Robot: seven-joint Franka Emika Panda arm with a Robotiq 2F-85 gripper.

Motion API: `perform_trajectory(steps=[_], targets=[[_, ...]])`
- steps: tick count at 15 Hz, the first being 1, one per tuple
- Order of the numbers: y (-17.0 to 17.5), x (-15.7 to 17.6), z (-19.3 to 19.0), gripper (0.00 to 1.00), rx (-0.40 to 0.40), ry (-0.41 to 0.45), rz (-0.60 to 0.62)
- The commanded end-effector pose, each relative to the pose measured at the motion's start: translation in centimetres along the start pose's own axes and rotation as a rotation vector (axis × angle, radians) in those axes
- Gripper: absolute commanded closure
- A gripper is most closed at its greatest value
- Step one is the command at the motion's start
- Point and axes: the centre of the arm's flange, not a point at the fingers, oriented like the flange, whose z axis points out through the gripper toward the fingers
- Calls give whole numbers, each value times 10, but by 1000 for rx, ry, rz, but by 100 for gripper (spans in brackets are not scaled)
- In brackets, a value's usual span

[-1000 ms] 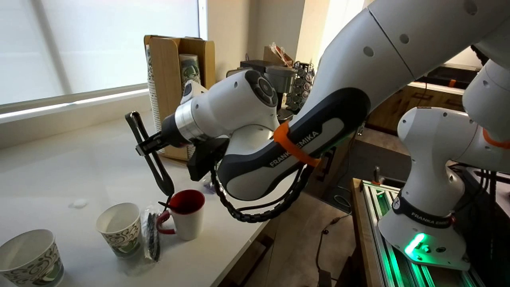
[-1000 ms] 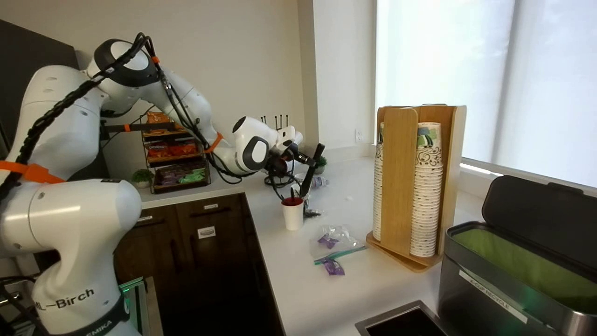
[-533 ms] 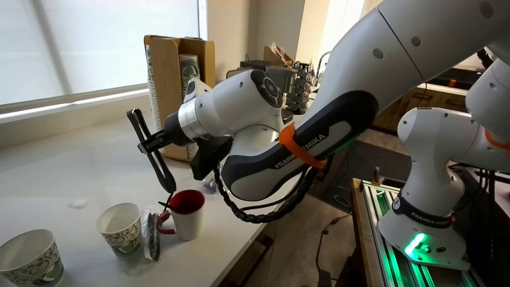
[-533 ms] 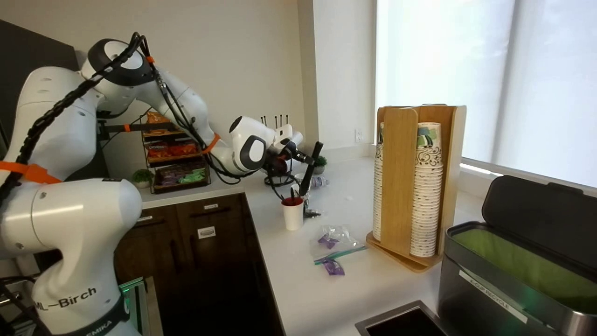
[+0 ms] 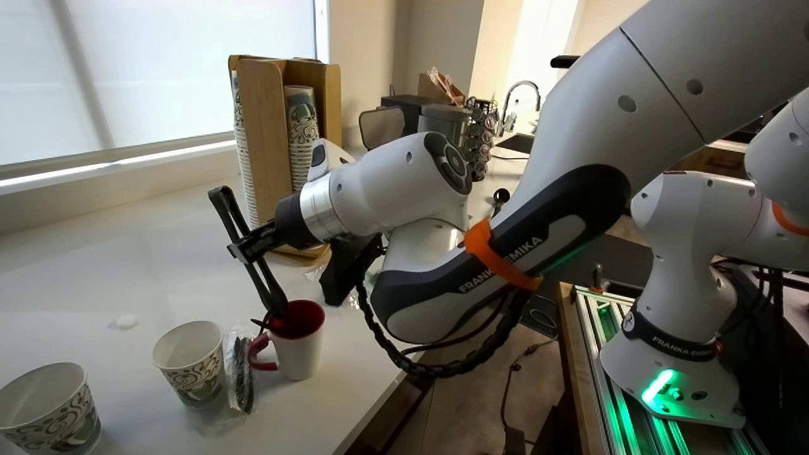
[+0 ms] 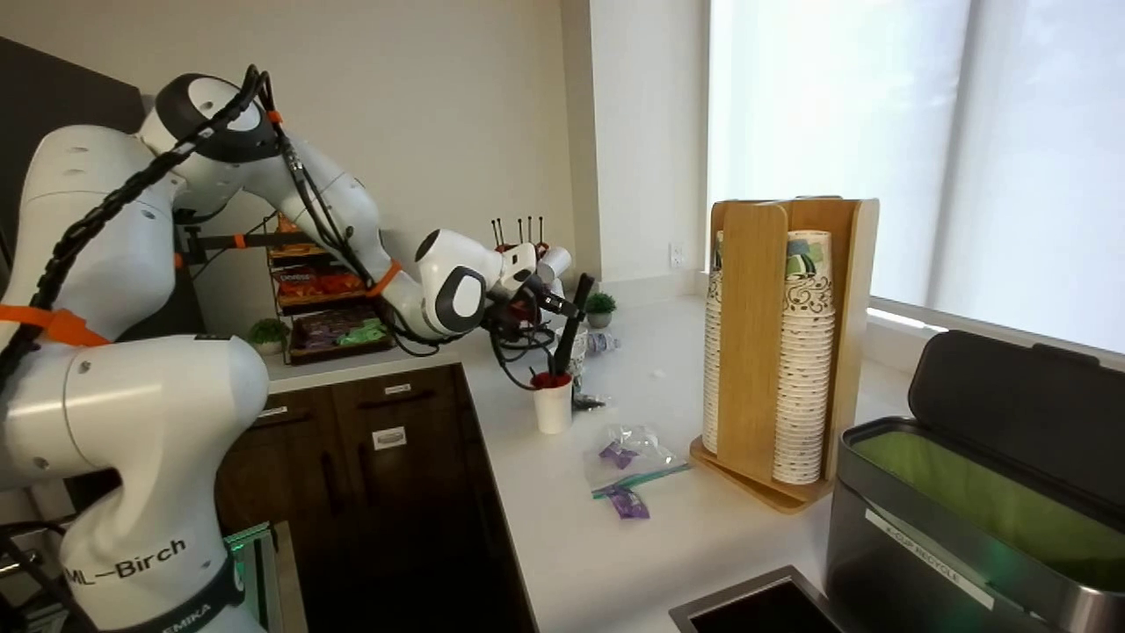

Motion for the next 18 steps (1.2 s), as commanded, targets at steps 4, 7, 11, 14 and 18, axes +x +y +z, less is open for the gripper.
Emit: perform_trajectory(steps=[4,7,11,14,18], targets=[[8,-19,-18,92,-25,17,-4],[13,-26,-17,92,-39,2,-22],[2,-31,-6,92,-21,-26,-68],[-1,-37,-7,92,-32,-43,-92],[-3,-46,8,92,-57,-87,-133]])
